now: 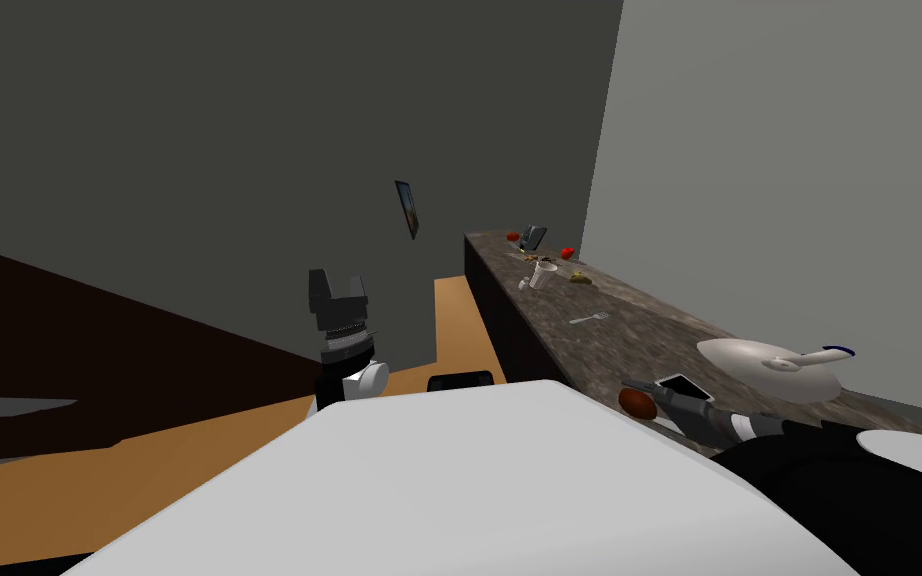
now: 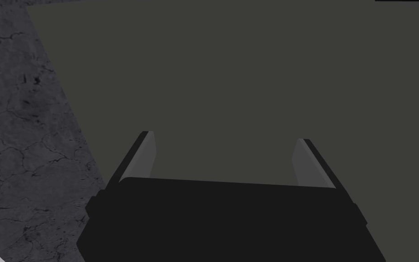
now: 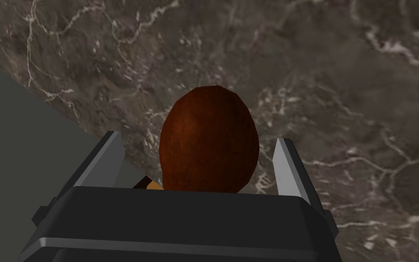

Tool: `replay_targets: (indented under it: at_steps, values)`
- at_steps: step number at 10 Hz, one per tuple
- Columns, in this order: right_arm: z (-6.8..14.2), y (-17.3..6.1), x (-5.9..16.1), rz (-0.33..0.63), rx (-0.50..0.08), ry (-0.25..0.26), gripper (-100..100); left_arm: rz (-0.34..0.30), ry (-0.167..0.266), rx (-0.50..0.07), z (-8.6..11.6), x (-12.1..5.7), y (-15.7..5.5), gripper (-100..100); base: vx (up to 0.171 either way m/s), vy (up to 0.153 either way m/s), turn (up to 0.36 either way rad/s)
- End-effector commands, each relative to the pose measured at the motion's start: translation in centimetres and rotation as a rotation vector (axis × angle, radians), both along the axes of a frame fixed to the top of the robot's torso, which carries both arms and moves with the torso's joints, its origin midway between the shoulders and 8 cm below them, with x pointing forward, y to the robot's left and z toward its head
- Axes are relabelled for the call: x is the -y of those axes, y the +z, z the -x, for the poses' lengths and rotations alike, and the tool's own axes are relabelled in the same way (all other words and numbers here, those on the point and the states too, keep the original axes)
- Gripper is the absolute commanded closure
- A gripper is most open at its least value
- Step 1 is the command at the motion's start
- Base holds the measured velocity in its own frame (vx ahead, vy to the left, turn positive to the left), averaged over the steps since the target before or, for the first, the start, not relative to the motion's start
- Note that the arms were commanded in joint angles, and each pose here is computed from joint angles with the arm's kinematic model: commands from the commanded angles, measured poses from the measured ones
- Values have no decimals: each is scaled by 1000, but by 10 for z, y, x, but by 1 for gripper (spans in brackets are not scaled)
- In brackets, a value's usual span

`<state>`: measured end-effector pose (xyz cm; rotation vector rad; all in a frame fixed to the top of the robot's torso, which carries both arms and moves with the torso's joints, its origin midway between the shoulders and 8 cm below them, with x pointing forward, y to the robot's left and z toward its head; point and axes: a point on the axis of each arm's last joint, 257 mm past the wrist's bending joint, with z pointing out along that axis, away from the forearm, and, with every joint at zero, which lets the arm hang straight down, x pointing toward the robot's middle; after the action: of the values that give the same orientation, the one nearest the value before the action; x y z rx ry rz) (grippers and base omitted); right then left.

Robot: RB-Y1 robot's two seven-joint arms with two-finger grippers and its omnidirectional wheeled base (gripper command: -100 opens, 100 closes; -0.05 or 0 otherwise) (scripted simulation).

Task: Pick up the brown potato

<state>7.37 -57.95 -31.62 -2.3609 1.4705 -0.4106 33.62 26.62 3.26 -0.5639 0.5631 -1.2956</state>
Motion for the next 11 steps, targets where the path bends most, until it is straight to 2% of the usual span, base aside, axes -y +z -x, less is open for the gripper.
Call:
replay_targets:
  at_steps: [1,3,4,8,9,10,11]
  values:
    - [-2,-4,0,-29,2,-6,-100,0,0,0,0,0,0,0,-1,58,0]
    - [-1,-3,-1,-30,-1,-3,-100,0,0,0,0,0,0,0,-3,15,-1]
    - [0,-3,-2,-33,-3,-1,100,0,0,0,0,0,0,0,-2,1,-14]
    - [0,-3,-2,-33,-3,-2,100,0,0,0,0,0,0,0,0,0,0]
    - [0,-3,-2,-33,-3,-2,0,0,0,0,0,0,0,0,0,0,0]
    - [-1,0,-5,-15,-7,11,100,0,0,0,0,0,0,0,0,-51,-10]
    - [0,1,-5,-9,-6,11,100,0,0,0,0,0,0,0,0,-69,-2]
